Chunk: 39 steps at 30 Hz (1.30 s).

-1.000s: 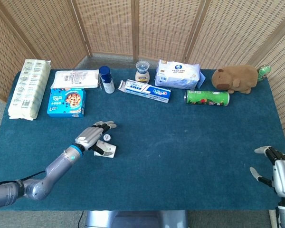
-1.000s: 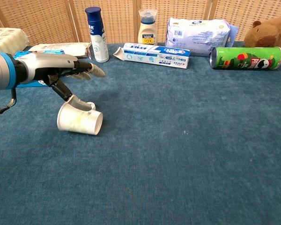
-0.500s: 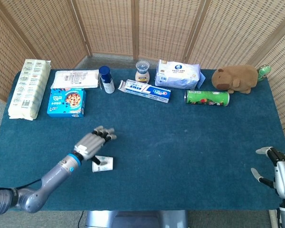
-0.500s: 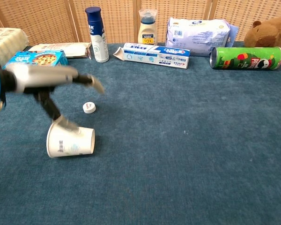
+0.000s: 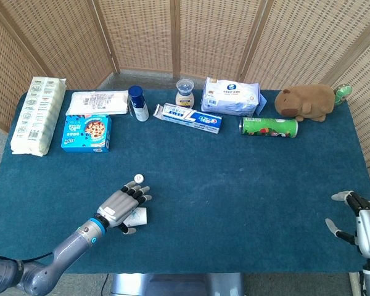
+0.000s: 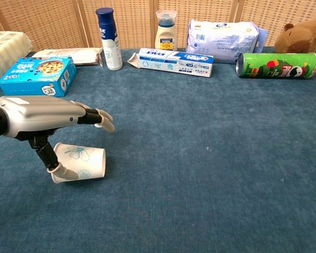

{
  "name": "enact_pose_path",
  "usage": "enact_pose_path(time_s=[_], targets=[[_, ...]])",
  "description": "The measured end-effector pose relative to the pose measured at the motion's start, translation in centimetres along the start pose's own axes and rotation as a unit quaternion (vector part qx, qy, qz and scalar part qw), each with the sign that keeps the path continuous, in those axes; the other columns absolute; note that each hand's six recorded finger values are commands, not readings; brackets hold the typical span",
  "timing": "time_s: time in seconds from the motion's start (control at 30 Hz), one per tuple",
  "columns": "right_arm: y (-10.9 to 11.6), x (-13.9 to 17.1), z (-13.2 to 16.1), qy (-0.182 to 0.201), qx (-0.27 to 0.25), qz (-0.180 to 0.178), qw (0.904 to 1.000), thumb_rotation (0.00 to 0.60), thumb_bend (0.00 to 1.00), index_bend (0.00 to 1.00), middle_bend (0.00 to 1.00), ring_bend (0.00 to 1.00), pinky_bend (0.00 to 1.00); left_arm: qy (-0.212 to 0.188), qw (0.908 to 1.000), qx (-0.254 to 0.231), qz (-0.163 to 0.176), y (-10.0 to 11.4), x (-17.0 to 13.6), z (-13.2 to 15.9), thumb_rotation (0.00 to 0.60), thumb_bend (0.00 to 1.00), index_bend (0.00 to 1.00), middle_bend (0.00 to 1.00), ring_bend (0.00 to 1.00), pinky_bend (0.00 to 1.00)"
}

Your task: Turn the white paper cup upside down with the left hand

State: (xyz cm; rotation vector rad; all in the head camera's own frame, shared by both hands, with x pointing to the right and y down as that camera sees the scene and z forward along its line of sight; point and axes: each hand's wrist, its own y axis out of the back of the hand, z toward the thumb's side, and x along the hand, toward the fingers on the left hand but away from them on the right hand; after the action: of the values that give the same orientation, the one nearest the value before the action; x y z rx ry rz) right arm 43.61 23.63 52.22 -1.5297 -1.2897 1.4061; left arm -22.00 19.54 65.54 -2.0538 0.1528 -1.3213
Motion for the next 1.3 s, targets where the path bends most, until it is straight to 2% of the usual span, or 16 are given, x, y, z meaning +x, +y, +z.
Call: enact_pose_path(time_s=[0.17, 0.43, 0.83, 1.03, 1.3], targets=[[0.1, 0.0, 0.0, 0.0, -0.003, -0.002, 1.0, 0.6, 0.25, 0.37, 0.36, 0.42, 0.44, 0.022, 0.9997, -0.004, 0.01, -0.5, 0.0, 0.2, 0.38, 0.27, 0.18, 0.03, 0.0, 0.0], [0.3, 0.2, -0.4, -0.004, -0.006, -0.003, 1.0, 0.6, 0.25, 0.37, 0.36, 0.42, 0.44, 0.043, 0.9977, -0.052, 0.007, -1.3, 1.2, 1.3, 0.383, 0.28, 0.19, 0.03, 0.0, 0.0], [0.7, 0.5, -1.0, -0.013, -0.012, -0.008, 0.9998, 0.6, 0.25, 0.38, 0.36, 0.42, 0.44, 0.058, 0.9972, -0.041, 0.022, -0.8, 1.8, 1.9, 0.385, 0.32, 0.27, 0.03, 0.0, 0.0], [0.7, 0.5, -1.1, -0.013, -0.018, -0.009, 0.9997, 0.6, 0.25, 0.38, 0.36, 0.42, 0.45, 0.072, 0.9964, -0.024, 0.037, -0.7, 1.7, 1.6, 0.384, 0.34, 0.27, 0.03, 0.0, 0.0], [0.6, 0.4, -1.1, -0.015, -0.024, -0.007, 0.9996, 0.6, 0.25, 0.38, 0.36, 0.42, 0.45, 0.085, 0.9957, -0.01, 0.036, -1.3, 1.9, 1.3, 0.384, 0.35, 0.27, 0.03, 0.0, 0.0]])
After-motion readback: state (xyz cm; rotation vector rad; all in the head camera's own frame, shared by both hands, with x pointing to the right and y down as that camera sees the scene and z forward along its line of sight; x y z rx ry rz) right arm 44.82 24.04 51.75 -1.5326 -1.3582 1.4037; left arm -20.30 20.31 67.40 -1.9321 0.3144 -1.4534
